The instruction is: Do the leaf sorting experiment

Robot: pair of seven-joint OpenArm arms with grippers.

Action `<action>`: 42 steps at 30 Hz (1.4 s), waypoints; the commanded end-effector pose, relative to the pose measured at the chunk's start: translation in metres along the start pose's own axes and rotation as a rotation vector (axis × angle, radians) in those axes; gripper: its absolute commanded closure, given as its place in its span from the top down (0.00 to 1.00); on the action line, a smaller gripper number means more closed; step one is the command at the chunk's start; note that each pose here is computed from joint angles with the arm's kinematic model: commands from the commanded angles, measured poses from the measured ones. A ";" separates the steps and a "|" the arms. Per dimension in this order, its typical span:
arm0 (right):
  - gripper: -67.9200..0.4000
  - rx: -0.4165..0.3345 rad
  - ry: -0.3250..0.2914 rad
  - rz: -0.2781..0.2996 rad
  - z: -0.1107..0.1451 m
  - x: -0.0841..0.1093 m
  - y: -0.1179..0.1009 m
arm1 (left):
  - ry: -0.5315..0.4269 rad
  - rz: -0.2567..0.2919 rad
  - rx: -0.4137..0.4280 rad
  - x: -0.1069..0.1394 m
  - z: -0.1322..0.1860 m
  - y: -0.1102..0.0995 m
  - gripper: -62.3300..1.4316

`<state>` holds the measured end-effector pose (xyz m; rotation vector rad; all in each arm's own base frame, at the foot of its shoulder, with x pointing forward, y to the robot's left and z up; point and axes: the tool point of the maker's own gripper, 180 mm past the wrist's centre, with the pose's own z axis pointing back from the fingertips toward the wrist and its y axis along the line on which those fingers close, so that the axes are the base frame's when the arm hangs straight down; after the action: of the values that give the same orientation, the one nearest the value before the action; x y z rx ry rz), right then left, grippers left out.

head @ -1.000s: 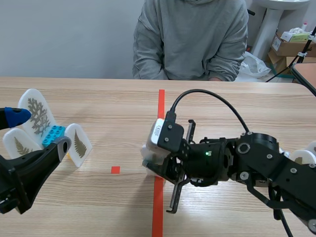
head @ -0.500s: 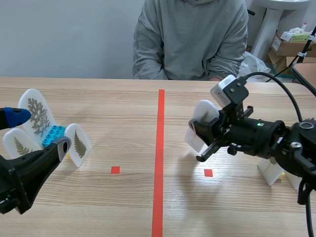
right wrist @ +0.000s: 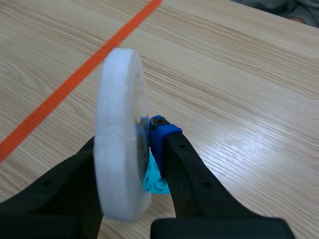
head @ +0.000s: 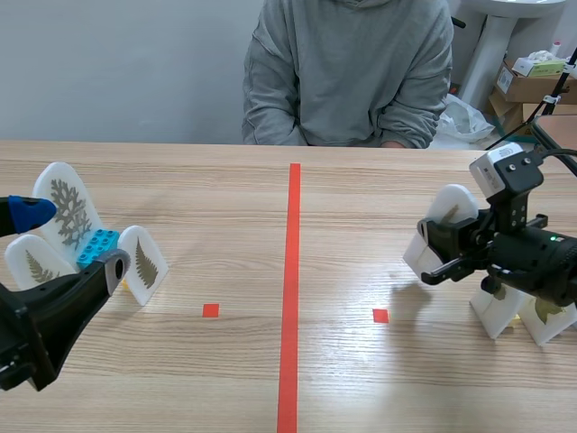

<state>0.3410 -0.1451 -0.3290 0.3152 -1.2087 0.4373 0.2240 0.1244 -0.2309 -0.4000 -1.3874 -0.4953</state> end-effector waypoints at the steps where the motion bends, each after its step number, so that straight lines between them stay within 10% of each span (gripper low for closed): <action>1: 0.07 -0.029 -0.030 0.001 0.002 0.008 -0.008 | -0.039 0.007 -0.007 0.010 -0.002 -0.004 0.97; 29: 0.09 -0.160 0.040 -0.074 0.013 -0.024 -0.017 | -0.039 0.007 -0.007 0.010 -0.002 -0.004 0.97; 42: 0.51 -0.160 0.040 -0.074 0.013 -0.024 -0.017 | -0.039 0.007 -0.007 0.010 -0.002 -0.004 0.97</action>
<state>0.3252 -0.1651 -0.3584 0.2185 -1.1478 0.2790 0.2240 0.1244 -0.2309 -0.4000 -1.3874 -0.4953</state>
